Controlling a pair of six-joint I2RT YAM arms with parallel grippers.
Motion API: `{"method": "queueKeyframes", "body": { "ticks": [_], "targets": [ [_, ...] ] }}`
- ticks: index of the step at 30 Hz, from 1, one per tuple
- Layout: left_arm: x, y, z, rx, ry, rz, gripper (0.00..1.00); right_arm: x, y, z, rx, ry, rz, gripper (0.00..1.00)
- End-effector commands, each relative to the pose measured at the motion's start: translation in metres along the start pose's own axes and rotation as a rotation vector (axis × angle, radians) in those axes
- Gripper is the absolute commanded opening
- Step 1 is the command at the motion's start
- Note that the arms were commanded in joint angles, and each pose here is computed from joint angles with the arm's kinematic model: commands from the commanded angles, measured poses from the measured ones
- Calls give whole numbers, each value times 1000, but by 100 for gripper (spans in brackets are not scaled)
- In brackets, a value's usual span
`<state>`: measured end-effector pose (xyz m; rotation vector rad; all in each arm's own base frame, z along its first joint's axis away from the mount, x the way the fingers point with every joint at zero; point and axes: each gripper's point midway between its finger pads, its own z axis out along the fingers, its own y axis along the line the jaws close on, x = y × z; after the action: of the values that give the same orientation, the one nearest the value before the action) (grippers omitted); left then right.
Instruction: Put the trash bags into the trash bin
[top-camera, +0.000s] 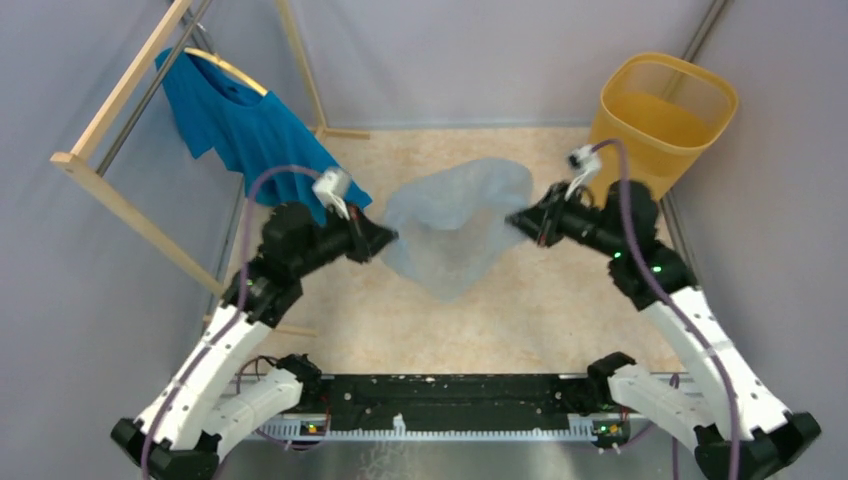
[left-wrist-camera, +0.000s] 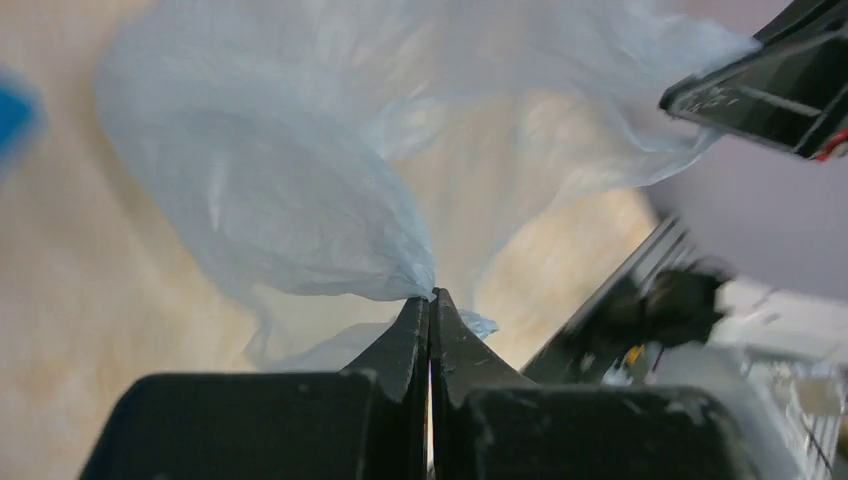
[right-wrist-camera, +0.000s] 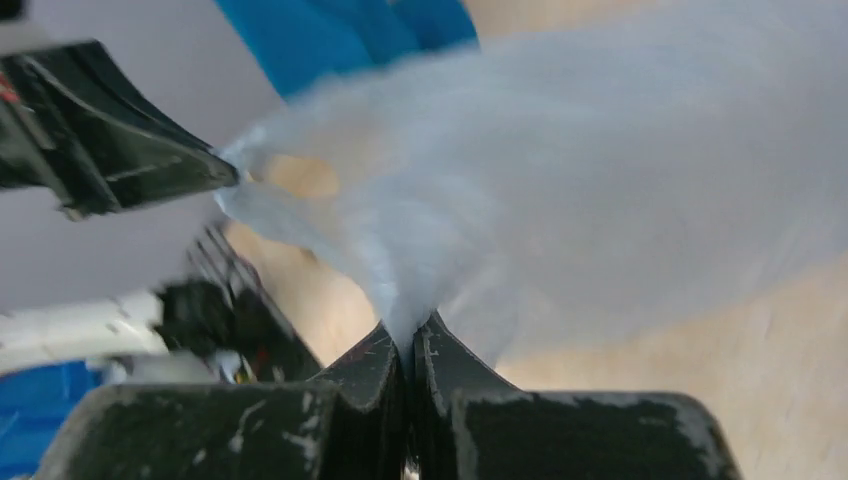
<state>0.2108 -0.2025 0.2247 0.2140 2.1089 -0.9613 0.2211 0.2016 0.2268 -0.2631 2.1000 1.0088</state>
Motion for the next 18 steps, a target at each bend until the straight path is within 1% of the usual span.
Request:
{"method": "queueKeyframes", "body": {
  "ticks": [1, 3, 4, 5, 6, 8, 9, 11, 13, 14, 15, 16, 18],
  "targets": [
    [-149, -106, -81, 183, -435, 240, 0, -131, 93, -75, -108, -371, -311, 0],
    [-167, -113, -95, 179, -519, 247, 0, -146, 101, -89, -106, -456, -347, 0],
    [-169, -109, -95, 167, -549, 235, 0, -144, 95, -85, -95, -473, -339, 0],
    [-168, -101, -90, 151, -565, 215, 0, -137, 85, -78, -79, -468, -320, 0],
    [-159, -88, -78, 123, -551, 182, 0, -125, 72, -66, -66, -440, -295, 0],
    [-123, -53, -43, 52, -432, 129, 0, -87, 37, -35, -20, -330, -220, 0],
    [-96, -32, -23, 19, -348, 108, 0, -61, 17, -20, 7, -259, -171, 0],
    [-37, 6, 2, -47, -169, 70, 0, -12, -13, -3, 44, -136, -102, 0],
    [8, 34, 7, -109, -51, 45, 0, 19, -35, -3, 102, -87, -62, 0],
    [21, 41, 4, -132, -28, 43, 0, 26, -40, -7, 126, -90, -58, 0],
    [23, 40, -1, -139, -47, 28, 0, 26, -42, -14, 143, -111, -64, 0],
    [17, 27, -5, -76, -83, 59, 0, 21, -40, -21, 152, -141, -80, 0],
    [-8, 2, -17, 21, -193, 101, 0, -1, -27, -34, 143, -212, -140, 0]
  ]
}}
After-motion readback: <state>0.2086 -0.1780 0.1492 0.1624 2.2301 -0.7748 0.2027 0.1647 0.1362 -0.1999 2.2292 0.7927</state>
